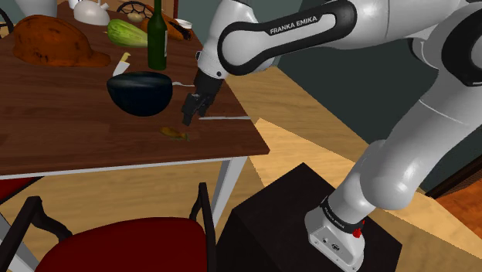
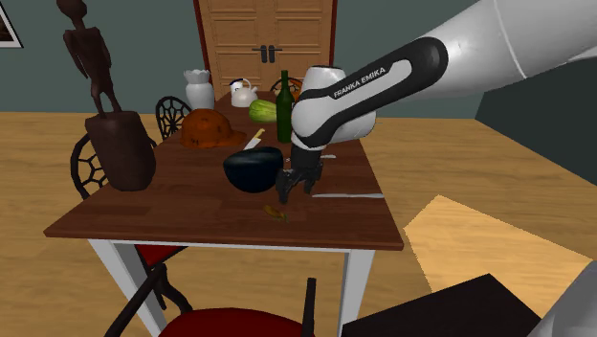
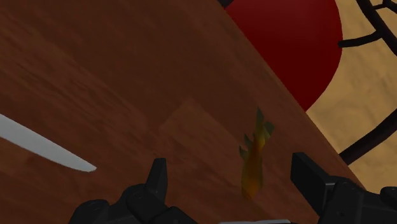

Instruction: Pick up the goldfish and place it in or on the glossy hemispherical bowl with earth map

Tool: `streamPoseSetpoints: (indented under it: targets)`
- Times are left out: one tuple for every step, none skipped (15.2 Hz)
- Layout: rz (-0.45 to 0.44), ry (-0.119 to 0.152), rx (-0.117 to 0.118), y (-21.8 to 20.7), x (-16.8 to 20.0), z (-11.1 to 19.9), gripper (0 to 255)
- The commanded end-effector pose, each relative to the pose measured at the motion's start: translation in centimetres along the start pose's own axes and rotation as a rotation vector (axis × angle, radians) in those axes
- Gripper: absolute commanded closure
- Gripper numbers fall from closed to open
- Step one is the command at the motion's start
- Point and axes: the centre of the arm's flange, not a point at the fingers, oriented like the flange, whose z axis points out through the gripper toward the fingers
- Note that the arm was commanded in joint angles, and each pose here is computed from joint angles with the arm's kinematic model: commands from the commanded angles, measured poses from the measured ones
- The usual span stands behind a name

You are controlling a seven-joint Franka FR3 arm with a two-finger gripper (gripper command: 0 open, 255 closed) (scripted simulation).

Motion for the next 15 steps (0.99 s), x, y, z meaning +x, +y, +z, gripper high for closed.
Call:
streamPoseSetpoints:
  targets:
    - [-0.024, 0.007, 0.006, -1.5, 1.6, 1.7, 0]
    - [-0.037, 0.010, 0.009, -2.2, 2.4, 2.4, 0]
    - [-0.049, 0.013, 0.011, -3.0, 3.2, 3.0, 0]
    - [-0.052, 0.014, 0.012, -3.2, 3.4, 3.2, 0]
    - [-0.052, 0.014, 0.012, -3.2, 3.4, 3.7, 0]
    - [-0.052, 0.014, 0.012, -3.2, 3.4, 4.3, 0]
    - [-0.052, 0.014, 0.012, -3.2, 3.4, 4.8, 0]
    - [-0.052, 0.014, 0.012, -3.2, 3.4, 5.3, 0]
    - [-0.052, 0.014, 0.012, -3.2, 3.4, 5.8, 0]
    - [-0.052, 0.014, 0.012, -3.2, 3.5, 6.4, 0]
    - [-0.052, 0.014, 0.012, -3.2, 3.5, 7.2, 0]
    - [-0.052, 0.014, 0.012, -3.2, 3.5, 7.2, 0]
    - [-0.052, 0.014, 0.012, -3.2, 3.5, 7.2, 0]
    - [-0.052, 0.014, 0.012, -3.2, 3.5, 7.2, 0]
    - [-0.052, 0.014, 0.012, -3.2, 3.5, 7.2, 0]
